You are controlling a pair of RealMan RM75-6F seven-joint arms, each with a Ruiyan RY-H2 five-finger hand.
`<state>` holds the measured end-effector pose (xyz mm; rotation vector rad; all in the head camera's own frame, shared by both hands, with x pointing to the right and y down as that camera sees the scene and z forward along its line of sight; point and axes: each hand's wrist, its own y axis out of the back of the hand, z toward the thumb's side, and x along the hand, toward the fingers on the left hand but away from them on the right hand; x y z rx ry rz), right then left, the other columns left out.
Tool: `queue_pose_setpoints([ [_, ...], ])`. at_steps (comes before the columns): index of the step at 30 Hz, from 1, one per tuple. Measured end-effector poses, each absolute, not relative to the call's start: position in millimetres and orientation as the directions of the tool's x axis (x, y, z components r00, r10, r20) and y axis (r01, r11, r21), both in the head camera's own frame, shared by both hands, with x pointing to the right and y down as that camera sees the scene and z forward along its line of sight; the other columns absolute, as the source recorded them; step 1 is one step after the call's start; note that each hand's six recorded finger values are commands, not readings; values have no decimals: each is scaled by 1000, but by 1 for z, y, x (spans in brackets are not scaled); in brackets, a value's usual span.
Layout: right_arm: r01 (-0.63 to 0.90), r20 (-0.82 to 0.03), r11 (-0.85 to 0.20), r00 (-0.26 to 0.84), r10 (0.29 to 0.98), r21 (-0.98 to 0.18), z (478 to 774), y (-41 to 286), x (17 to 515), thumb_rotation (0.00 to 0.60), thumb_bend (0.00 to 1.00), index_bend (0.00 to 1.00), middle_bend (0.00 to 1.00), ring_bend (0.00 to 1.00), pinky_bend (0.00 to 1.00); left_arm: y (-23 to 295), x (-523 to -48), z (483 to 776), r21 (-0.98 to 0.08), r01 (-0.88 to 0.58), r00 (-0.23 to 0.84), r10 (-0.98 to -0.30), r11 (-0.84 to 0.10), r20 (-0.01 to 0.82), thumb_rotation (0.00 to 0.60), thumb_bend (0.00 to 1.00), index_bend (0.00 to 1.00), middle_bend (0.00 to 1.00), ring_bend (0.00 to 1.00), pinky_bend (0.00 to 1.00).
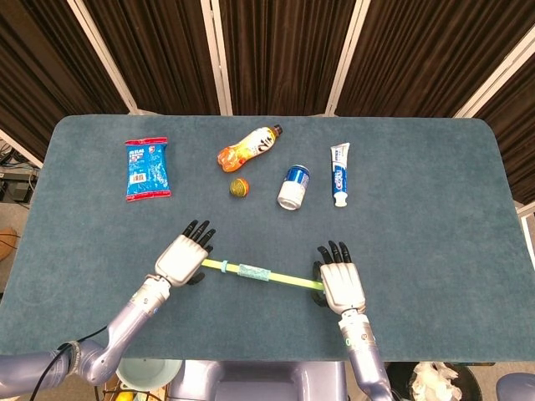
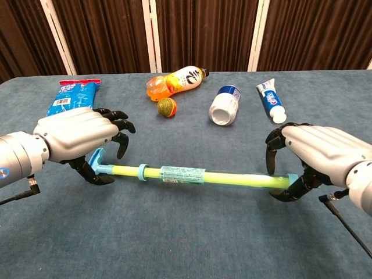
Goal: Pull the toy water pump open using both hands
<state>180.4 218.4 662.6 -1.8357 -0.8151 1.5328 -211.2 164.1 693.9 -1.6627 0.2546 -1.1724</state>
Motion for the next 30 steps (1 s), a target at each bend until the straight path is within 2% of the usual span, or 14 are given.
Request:
queue_pose_setpoints([
  [23,66,-620,-630,127,774,-774,659,217,187,600,611,787,185,1,0,159,-212,712,-807,402,466,-662,-433,587,600,255,446,123,0,110],
  [30,68,-613,-623,127,780,-779,656,214,187,600,610,788,185,2,0,160,-216,718,-801,424,465,-657,-423,594,600,311,505,135,0,110],
])
